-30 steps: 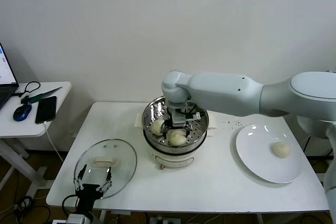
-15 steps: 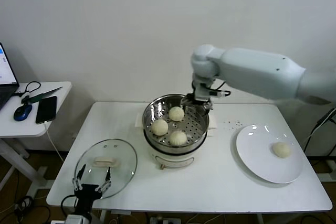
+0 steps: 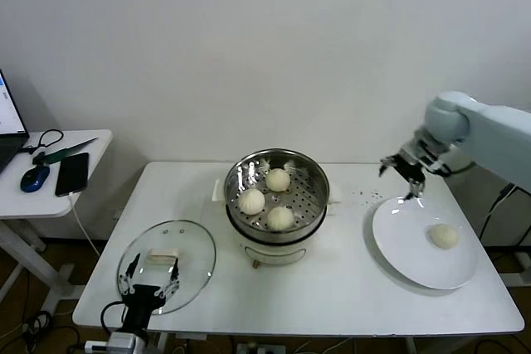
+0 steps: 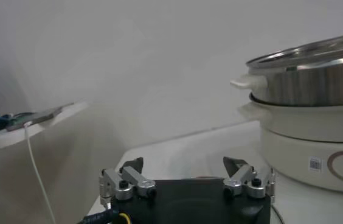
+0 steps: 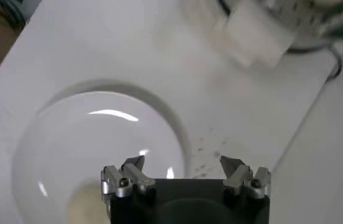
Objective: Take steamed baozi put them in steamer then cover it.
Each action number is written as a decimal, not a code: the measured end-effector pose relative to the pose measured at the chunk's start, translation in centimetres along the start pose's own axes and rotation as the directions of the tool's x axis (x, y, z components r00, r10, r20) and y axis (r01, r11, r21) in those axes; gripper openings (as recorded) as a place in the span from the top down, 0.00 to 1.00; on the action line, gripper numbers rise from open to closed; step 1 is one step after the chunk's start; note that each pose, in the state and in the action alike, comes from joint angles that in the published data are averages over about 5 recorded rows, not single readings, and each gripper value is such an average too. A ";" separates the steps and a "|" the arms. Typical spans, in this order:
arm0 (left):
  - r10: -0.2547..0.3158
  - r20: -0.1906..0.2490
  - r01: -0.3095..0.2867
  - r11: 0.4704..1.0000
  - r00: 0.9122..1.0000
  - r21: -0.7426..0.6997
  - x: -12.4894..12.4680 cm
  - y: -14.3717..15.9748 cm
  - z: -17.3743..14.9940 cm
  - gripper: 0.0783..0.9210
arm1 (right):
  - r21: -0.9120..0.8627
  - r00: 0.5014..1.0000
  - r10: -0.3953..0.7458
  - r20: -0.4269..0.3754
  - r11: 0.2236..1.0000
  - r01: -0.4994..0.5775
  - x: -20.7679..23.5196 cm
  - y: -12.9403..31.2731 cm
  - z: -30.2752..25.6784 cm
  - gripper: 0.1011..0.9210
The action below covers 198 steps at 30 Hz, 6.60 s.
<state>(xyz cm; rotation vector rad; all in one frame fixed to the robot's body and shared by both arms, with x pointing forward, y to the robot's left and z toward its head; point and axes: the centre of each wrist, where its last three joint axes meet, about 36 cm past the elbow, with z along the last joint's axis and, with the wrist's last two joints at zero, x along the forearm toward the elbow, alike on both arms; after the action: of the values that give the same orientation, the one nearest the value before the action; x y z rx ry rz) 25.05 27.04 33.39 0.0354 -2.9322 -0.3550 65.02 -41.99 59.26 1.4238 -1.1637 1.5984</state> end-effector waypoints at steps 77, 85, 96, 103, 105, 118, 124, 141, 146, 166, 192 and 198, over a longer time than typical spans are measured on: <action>0.053 -0.001 -0.053 0.998 0.999 0.031 0.5 -1.3 -1.0 0.12 | -0.400 0.987 0.134 0.084 0.912 -0.090 3.2 -6.5 2.8 0.29; 0.081 0.032 -0.082 0.996 0.996 0.042 0.3 -1.7 -1.7 0.12 | -0.367 0.972 0.154 0.178 0.927 -0.080 7.7 -11.2 -5.4 0.29; 0.093 0.060 -0.096 0.994 0.994 0.052 0.3 -1.6 -2.0 0.12 | -0.305 0.971 0.084 0.225 0.952 -0.012 7.2 -15.0 -16.7 0.29; 0.087 0.071 -0.091 0.995 0.994 0.053 0.1 -1.0 -2.1 0.12 | -0.270 0.980 0.028 0.195 0.963 0.027 5.0 -15.9 -20.8 0.28; 0.085 0.074 -0.089 0.995 0.994 0.055 0.1 -0.9 -2.1 0.12 | -0.265 0.983 0.014 0.185 0.963 0.037 4.2 -15.9 -21.4 0.28; 0.074 0.079 -0.079 0.995 0.994 0.062 -0.2 -0.7 -2.0 0.12 | -0.256 0.990 -0.048 0.130 0.964 0.080 -1.0 -15.1 -22.1 0.26; 0.072 0.076 -0.077 0.995 0.994 0.064 -0.3 -0.8 -1.9 0.12 | -0.248 0.991 -0.061 0.115 0.965 0.089 -2.7 -14.8 -22.4 0.25; 0.061 0.072 -0.065 0.996 0.996 0.056 -0.2 -0.7 -1.8 0.12 | -0.258 0.990 -0.057 0.126 0.962 0.088 0.1 -15.6 -20.5 0.12; 0.059 0.067 -0.063 0.997 0.996 0.054 0.0 -0.6 -1.6 0.12 | -0.283 0.986 -0.027 0.166 0.956 0.073 2.6 -15.6 -18.8 0.12; 0.018 0.099 -0.021 0.999 0.995 0.030 -0.5 -0.5 -2.4 0.12 | -0.550 0.715 0.528 0.459 0.800 -0.238 0.5 -3.7 -7.7 0.12; 0.059 0.133 0.025 0.831 0.989 -0.556 -0.5 1.4 -3.8 0.12 | -0.954 0.253 0.948 0.195 0.243 -0.175 -11.7 16.3 -7.2 0.12; 0.132 0.089 0.000 0.559 0.987 -0.829 -0.8 1.4 -3.3 0.12 | -0.980 0.258 0.962 0.092 0.133 -0.147 -14.1 20.8 -6.9 0.12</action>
<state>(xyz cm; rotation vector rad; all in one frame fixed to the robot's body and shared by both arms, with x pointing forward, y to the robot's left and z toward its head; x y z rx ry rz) 26.46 27.63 36.68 -0.2441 -2.5418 -1.7498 45.65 -42.08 41.80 0.7241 -2.9965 0.2808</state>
